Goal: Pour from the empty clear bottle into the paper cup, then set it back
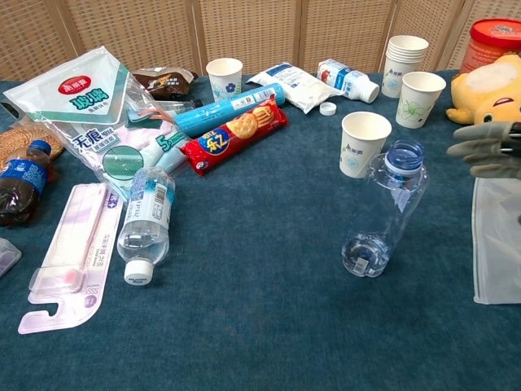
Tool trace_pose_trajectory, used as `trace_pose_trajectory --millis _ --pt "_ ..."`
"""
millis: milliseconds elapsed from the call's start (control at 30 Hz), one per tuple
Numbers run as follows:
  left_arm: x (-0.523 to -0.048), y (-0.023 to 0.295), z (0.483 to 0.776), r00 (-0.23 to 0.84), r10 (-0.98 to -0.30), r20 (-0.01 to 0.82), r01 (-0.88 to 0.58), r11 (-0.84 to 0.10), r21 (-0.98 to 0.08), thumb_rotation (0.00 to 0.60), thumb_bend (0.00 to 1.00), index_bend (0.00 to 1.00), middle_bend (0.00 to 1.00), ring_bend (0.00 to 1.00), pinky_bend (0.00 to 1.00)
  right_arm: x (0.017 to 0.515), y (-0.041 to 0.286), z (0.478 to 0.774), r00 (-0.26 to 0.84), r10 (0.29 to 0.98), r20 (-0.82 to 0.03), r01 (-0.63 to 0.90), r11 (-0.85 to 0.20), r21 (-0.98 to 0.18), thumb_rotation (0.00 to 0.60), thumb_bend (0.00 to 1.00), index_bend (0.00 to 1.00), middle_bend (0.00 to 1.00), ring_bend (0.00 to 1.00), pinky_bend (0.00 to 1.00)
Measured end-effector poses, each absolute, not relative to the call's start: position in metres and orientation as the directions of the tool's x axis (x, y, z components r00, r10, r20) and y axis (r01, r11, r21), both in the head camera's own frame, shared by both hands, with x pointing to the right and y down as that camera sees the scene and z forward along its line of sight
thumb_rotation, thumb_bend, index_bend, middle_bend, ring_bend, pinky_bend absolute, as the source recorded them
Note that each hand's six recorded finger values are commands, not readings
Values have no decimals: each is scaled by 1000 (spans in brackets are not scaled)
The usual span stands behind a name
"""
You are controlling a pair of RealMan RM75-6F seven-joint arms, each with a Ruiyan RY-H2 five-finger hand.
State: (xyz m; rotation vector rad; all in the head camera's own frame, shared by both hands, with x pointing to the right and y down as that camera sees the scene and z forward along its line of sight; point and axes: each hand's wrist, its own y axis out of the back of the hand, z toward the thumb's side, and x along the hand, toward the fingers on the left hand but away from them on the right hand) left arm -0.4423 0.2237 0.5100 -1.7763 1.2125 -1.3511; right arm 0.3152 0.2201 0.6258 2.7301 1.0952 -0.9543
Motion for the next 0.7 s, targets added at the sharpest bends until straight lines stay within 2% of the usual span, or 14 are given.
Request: trace_pose_trajectory --millis 700 --pt "-451 226 508 51 -916 398 -317 -393 -863 331 490 151 170 86 21 271 224 654 616 548 -565 609 -787 -98 600 328 0 0 0 0"
